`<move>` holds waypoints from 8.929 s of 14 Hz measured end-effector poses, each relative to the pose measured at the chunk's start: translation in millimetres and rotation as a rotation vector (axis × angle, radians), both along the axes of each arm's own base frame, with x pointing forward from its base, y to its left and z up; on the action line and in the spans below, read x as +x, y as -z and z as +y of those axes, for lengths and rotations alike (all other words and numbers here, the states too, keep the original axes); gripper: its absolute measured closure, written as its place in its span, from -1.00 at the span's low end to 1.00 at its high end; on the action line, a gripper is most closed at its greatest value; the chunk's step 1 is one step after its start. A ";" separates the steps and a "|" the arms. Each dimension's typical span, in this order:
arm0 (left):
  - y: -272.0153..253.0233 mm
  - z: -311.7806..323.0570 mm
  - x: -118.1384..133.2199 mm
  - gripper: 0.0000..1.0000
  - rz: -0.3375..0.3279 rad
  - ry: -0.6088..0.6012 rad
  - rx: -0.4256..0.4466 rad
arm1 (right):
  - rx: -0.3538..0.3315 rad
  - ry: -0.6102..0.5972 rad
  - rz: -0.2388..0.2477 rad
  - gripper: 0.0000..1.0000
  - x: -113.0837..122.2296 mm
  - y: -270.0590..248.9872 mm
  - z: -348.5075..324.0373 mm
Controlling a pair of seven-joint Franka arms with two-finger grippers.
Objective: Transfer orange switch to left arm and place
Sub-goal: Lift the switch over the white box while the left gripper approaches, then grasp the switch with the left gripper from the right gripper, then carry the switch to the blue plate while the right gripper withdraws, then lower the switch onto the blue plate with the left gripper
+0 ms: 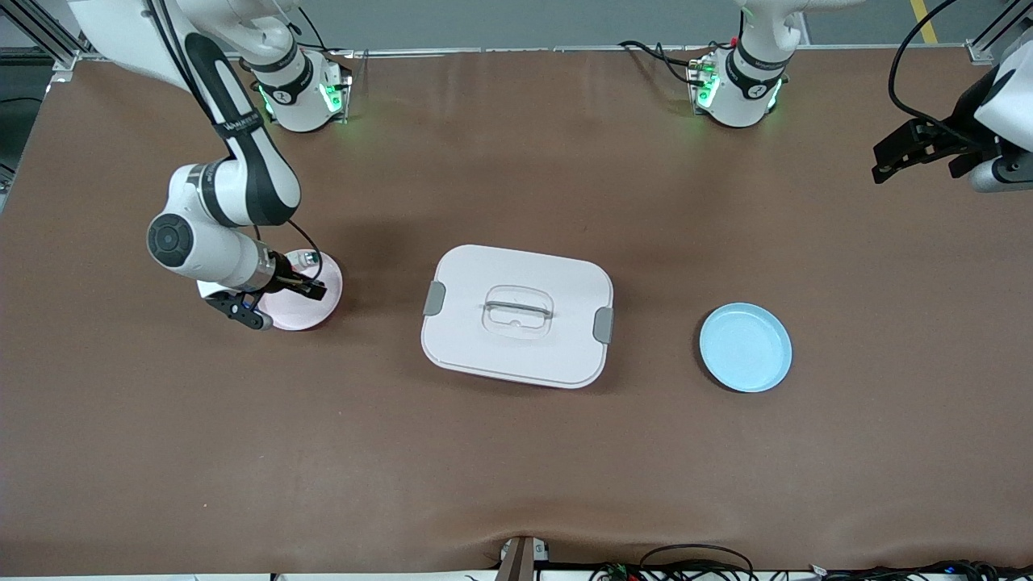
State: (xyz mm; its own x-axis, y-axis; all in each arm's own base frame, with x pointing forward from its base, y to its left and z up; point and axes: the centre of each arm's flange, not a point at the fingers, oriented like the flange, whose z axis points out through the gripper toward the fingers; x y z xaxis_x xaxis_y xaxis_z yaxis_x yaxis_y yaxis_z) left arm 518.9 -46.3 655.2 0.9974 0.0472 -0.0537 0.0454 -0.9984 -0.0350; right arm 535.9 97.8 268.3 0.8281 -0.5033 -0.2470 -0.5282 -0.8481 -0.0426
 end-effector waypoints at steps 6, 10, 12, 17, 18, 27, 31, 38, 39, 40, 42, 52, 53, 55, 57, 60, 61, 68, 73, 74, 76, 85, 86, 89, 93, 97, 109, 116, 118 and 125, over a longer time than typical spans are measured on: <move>0.3 -9.6 -1.0 -1.00 0.001 0.018 0.001 | 0.120 0.239 0.063 -0.45 31.8 -92.9 75.7; 1.6 -14.7 -2.9 -1.00 0.014 0.028 0.001 | 0.182 0.394 0.067 -0.45 38.3 -172.2 157.1; 1.3 -22.2 -4.5 -1.00 0.017 0.058 -0.011 | 0.246 0.525 0.120 -0.45 39.3 -206.4 190.4; -6.8 -42.5 -5.7 -1.00 -0.001 0.100 -0.188 | 0.284 0.734 0.214 -0.45 34.3 -251.1 269.1; -8.8 -47.5 -4.6 -1.00 -0.015 0.107 -0.221 | 0.285 0.762 0.228 -0.45 31.8 -255.7 287.9; -1.2 -119.3 9.5 -1.00 -0.038 0.170 -0.527 | 0.411 0.990 0.248 -0.45 44.1 -273.0 390.6; 20.4 -143.3 31.8 -1.00 -0.042 0.150 -0.649 | 0.440 1.016 0.248 -0.45 37.1 -275.6 405.0; 47.4 -202.7 44.5 -1.00 -0.084 0.179 -0.685 | 0.505 1.054 0.232 -0.45 38.7 -286.3 413.3; 49.1 -205.7 45.8 -1.00 -0.089 0.178 -0.690 | 0.510 1.054 0.230 -0.45 38.8 -286.9 414.4; 50.4 -209.4 46.7 -1.00 -0.093 0.177 -0.700 | 0.514 1.053 0.229 -0.45 38.8 -288.5 415.0; 54.1 -214.1 48.9 -1.00 -0.091 0.171 -0.720 | 0.519 1.053 0.228 -0.45 38.7 -291.3 415.2; 77.1 -250.3 61.9 -0.81 -0.149 0.145 -0.776 | 0.592 1.075 0.206 -0.45 40.0 -311.1 416.0; 78.5 -250.5 62.5 -0.81 -0.148 0.144 -0.776 | 0.601 1.076 0.203 -0.45 38.7 -312.3 417.8; 77.1 -251.4 62.3 -0.44 -0.148 0.143 -0.783 | 0.607 1.075 0.202 -0.45 37.0 -312.5 420.5; 73.5 -254.8 60.9 0.02 -0.148 0.144 -0.798 | 0.604 1.075 0.203 -0.45 37.1 -309.9 421.7; 72.4 -255.3 60.7 0.20 -0.150 0.147 -0.800 | 0.604 1.075 0.203 -0.45 37.0 -310.2 421.8; 72.4 -255.2 60.7 0.20 -0.150 0.146 -0.800 | 0.604 1.075 0.203 -0.45 37.0 -310.2 421.8; 77.5 -252.8 60.8 0.20 -0.149 0.160 -0.757 | 0.576 1.064 0.208 -1.00 38.0 -308.7 418.7; 86.7 -246.4 61.8 0.20 -0.166 0.214 -0.629 | 0.444 0.864 0.189 -1.00 49.1 -303.2 386.2; 89.2 -244.3 62.7 0.20 -0.169 0.225 -0.605 | 0.424 0.808 0.181 -1.00 51.0 -303.1 378.0; 97.1 -237.5 64.0 0.20 -0.162 0.277 -0.551 | 0.386 0.692 0.171 -1.00 53.1 -300.5 363.9; 172.2 -139.2 81.3 0.20 -0.082 0.673 -0.304 | 0.137 -0.087 0.066 -1.00 58.4 -311.7 225.2; 179.3 -130.1 81.8 0.20 -0.072 0.722 -0.277 | 0.119 -0.170 0.062 -1.00 60.5 -313.3 205.1; 197.1 -108.3 82.1 0.20 -0.038 0.853 -0.213 | 0.104 -0.346 0.053 -1.00 69.2 -321.3 144.6; 227.9 -93.4 79.7 0.20 -0.020 1.003 -0.137 | 0.039 -0.558 0.074 -1.00 74.8 -325.8 67.2; 263.5 -66.3 76.9 0.20 -0.038 1.139 -0.128 | 0.044 -0.605 0.129 -1.00 79.2 -321.6 3.5; 348.7 -7.7 87.7 0.20 -0.081 1.621 -0.146 | 0.002 -0.559 0.255 -1.00 83.2 -280.8 -51.6; 396.3 -8.1 78.8 0.20 -0.104 1.704 -0.102 | -0.024 -0.536 0.159 -1.00 93.0 -284.1 -64.3; 410.8 -9.3 71.4 0.20 -0.127 1.718 -0.085 | -0.034 -0.527 0.108 -1.00 91.7 -283.3 -69.1; 436.2 -10.8 70.0 0.20 -0.169 1.753 -0.045 | -0.097 -0.413 0.019 -1.00 61.9 -293.5 -68.0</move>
